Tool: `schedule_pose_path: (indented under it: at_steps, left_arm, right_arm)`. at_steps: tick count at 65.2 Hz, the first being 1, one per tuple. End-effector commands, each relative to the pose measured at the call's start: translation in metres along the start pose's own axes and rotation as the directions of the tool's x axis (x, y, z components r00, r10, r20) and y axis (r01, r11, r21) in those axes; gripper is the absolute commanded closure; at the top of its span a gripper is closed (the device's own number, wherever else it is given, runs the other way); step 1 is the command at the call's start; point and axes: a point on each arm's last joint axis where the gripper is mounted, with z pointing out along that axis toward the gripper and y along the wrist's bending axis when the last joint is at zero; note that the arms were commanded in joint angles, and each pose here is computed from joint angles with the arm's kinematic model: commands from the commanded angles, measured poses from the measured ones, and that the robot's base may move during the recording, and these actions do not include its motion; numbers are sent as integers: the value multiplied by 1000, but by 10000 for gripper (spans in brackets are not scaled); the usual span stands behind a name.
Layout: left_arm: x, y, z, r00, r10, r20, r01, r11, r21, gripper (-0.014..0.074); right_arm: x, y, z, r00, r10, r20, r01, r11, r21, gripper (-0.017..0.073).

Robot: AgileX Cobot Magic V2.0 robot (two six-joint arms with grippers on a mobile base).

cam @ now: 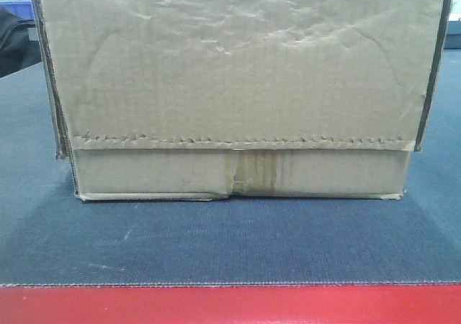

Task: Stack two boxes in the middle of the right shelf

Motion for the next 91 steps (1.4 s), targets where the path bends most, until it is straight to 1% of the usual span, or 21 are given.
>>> schedule_pose_path:
  at_steps: [1, 9, 14, 19, 27, 31, 40, 49, 62, 66, 69, 73, 74, 82, 88, 91]
  left_arm:
    - [1, -24, 16, 1000, -4, 7, 4, 999, 43, 705]
    - [11, -47, 47, 999, -7, -53, 9, 999, 39, 705]
    - [19, -55, 69, 995, -17, -95, 19, 1000, 23, 705]
    - [27, -61, 89, 990, -26, -142, 30, 999, 24, 705]
    - [41, -63, 122, 975, -29, -222, 32, 999, 11, 705]
    - [49, -62, 137, 964, -51, -261, 51, 999, -4, 705]
    - [64, -61, 164, 943, -50, -328, 45, 999, -22, 705]
    - [74, -60, 177, 921, -50, -386, 38, 999, -38, 705]
    - [76, -62, 177, 916, -57, -396, 51, 998, -26, 697]
    - [76, -62, 177, 915, -57, -398, 51, 998, -27, 653]
    - [76, -63, 177, 914, -62, -402, 59, 998, -20, 585]
    - [76, -63, 177, 913, -64, -404, 64, 998, -15, 480]
    - [76, -64, 177, 912, -65, -404, 66, 998, -13, 436]
    - [76, -65, 176, 910, -73, -408, 81, 997, 1, 186]
    - [70, -67, 172, 919, -72, -388, 82, 997, 9, 52]
    - [66, -68, 168, 924, -70, -375, 82, 997, 16, 15]
  right_arm:
    - [-4, 0, 0, 1000, -5, 18, 5, 1000, 2, -10]
    - [-4, 0, 0, 1000, -3, 18, 3, 1000, 2, -10]
    - [-4, 0, 0, 1000, -3, 18, 3, 1000, 2, -10]
    - [-4, 0, 0, 1000, -3, 18, 3, 1000, 2, -10]
    - [-4, 0, 0, 1000, -1, 18, 1, 1000, 1, -10]
    - [-4, 0, 0, 1000, -1, 18, 1, 1000, 1, -10]
    - [-4, 0, 0, 1000, -1, 18, 1, 1000, 1, -10]
    - [-4, 0, 0, 1000, -1, 18, 1, 1000, 1, -10]
    - [-4, 0, 0, 1000, -1, 18, 1, 1000, 1, -10]
    - [-4, 0, 0, 1000, -1, 20, 1, 1000, 1, -10]
    - [-4, 0, 0, 1000, -1, 20, 1, 1000, 1, -10]
    - [-4, 0, 0, 1000, -1, 20, 1, 1000, 1, -10]
    - [-4, 0, 0, 1000, -1, 20, 1, 1000, 1, -10]
    - [-4, 0, 0, 1000, -1, 20, 1, 1000, 1, -10]
    - [-4, 0, 0, 1000, -1, 18, 1, 1000, 1, -10]
    - [-4, 0, 0, 1000, -1, 16, 1, 1000, 1, -10]
